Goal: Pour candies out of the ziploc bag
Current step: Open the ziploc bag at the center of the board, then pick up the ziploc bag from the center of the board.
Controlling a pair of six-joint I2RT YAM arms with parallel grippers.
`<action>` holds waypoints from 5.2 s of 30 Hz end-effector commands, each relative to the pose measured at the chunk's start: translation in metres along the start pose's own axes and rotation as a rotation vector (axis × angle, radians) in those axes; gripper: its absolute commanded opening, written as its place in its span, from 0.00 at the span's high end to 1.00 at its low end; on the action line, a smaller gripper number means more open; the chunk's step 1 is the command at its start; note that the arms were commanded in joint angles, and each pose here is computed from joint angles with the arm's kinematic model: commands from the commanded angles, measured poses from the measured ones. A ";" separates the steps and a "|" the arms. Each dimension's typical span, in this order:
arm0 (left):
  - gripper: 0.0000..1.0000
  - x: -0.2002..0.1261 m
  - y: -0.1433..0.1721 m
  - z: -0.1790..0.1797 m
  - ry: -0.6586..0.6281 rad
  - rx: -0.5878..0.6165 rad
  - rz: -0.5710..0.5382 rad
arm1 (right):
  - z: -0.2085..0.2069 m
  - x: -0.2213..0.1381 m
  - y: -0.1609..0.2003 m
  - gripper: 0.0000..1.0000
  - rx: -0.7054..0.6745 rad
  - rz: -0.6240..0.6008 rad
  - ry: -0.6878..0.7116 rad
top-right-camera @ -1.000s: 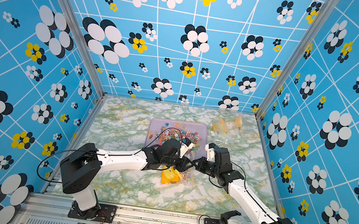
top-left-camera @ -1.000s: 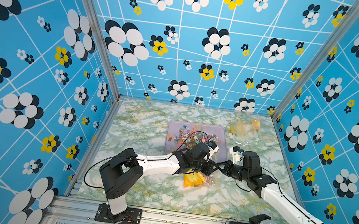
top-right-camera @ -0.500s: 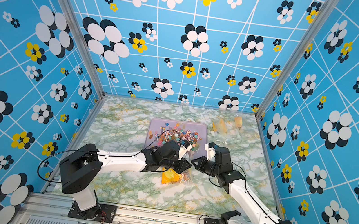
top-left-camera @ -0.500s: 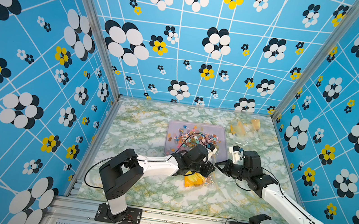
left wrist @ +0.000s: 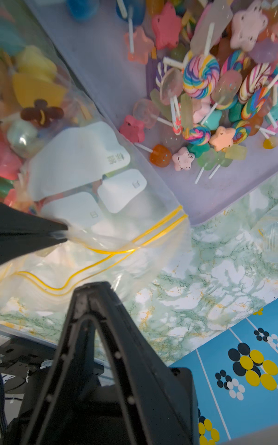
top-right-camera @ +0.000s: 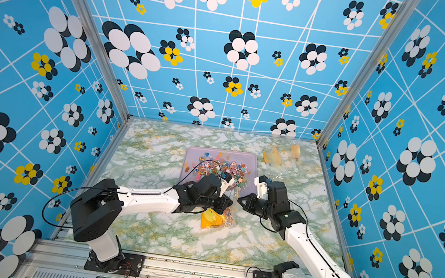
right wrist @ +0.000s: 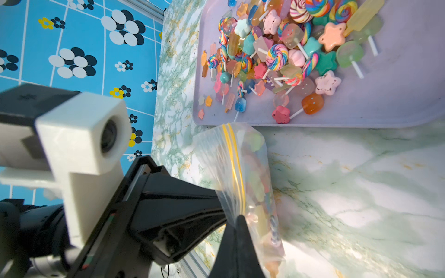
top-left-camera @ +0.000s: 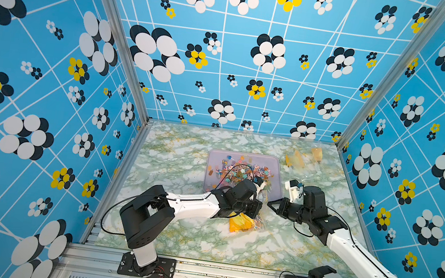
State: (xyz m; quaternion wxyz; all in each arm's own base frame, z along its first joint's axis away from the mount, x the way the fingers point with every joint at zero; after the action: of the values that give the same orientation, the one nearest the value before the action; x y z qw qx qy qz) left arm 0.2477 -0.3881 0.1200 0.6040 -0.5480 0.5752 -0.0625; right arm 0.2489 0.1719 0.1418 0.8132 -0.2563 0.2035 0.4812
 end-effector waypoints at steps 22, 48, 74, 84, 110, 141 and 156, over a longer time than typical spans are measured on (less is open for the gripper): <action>1.00 -0.094 -0.055 0.016 -0.121 0.112 -0.221 | -0.021 -0.010 -0.015 0.94 -0.125 -0.053 0.206; 0.49 -0.097 -0.021 0.060 -0.124 -0.097 -0.251 | -0.044 -0.018 -0.018 0.35 -0.093 -0.060 0.364; 0.42 -0.076 0.019 0.070 -0.104 -0.191 -0.165 | -0.016 0.023 0.001 0.97 -0.083 0.059 0.212; 0.42 -0.073 0.023 0.073 -0.100 -0.206 -0.155 | 0.021 0.007 -0.001 0.98 -0.130 0.037 0.145; 0.24 -0.081 0.027 0.093 0.041 -0.404 -0.284 | 0.095 -0.019 -0.017 1.00 -0.252 0.001 0.015; 0.01 -0.092 -0.034 0.078 0.420 -0.529 -0.606 | 0.229 -0.055 -0.079 1.00 -0.461 -0.130 -0.164; 0.01 -0.098 -0.031 0.064 0.473 -0.516 -0.603 | 0.274 -0.062 -0.092 1.00 -0.524 -0.155 -0.232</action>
State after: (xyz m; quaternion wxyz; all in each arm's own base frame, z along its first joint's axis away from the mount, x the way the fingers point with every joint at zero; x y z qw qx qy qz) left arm 0.2893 -0.2919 0.1693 0.2566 -0.8018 0.5088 -0.1801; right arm 0.3267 0.2508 0.3634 0.7692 -0.4073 0.0480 0.4901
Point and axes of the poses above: each gripper's point midway between its finger pads, its own x axis out along the fingers, its own z axis along the line the jaws close on, y = z × x, the point moved 1 cm from there along -x, back along the fingers, and after that the axes turned 15 degrees about x, right-handed, at the moved point
